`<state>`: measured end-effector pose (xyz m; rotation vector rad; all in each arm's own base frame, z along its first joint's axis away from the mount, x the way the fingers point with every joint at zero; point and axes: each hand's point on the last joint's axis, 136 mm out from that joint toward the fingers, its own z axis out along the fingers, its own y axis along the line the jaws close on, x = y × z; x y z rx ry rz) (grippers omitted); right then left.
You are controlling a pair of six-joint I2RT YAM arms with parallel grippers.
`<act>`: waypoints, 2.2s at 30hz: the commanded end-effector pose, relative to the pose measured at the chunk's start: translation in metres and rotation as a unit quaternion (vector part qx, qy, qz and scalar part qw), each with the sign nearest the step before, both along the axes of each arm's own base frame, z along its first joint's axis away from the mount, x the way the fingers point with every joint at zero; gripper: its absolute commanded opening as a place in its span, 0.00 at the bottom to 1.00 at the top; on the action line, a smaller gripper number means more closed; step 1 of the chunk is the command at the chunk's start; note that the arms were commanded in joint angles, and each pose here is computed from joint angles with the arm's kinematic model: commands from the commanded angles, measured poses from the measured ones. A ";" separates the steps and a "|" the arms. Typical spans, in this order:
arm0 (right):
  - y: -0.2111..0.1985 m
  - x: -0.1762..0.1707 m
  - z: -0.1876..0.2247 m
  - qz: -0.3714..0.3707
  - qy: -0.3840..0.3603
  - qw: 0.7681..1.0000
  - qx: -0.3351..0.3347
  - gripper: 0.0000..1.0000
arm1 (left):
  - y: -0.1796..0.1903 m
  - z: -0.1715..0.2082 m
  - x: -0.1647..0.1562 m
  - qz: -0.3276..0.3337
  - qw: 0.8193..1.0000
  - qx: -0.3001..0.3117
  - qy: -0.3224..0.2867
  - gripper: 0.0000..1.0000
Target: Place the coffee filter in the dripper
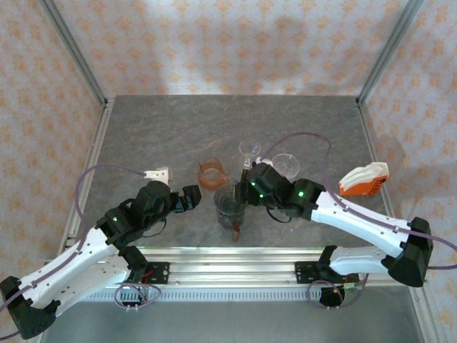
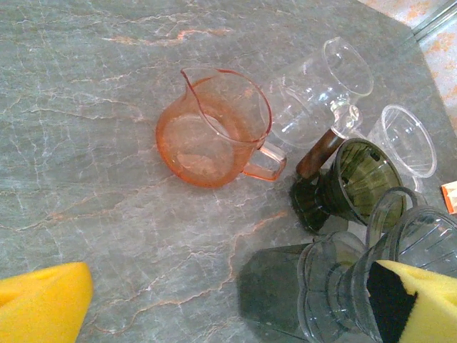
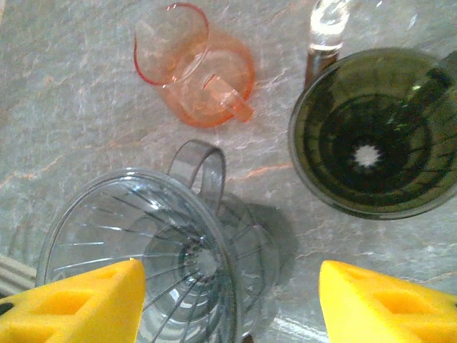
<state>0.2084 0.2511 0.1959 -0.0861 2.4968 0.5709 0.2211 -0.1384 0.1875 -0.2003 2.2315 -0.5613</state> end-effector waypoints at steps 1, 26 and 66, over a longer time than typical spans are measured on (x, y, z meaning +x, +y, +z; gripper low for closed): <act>-0.033 0.014 0.027 -0.058 -0.053 0.997 -0.027 0.66 | 0.006 -0.001 0.003 0.013 1.000 0.009 -0.006 1.00; -0.352 0.043 -0.048 -0.541 0.049 0.835 -0.081 0.56 | 0.002 -0.046 0.000 0.004 1.000 0.006 0.011 1.00; -0.399 0.075 -0.103 -0.538 0.130 0.820 -0.145 0.13 | -0.014 -0.082 0.016 -0.030 0.999 0.023 0.039 1.00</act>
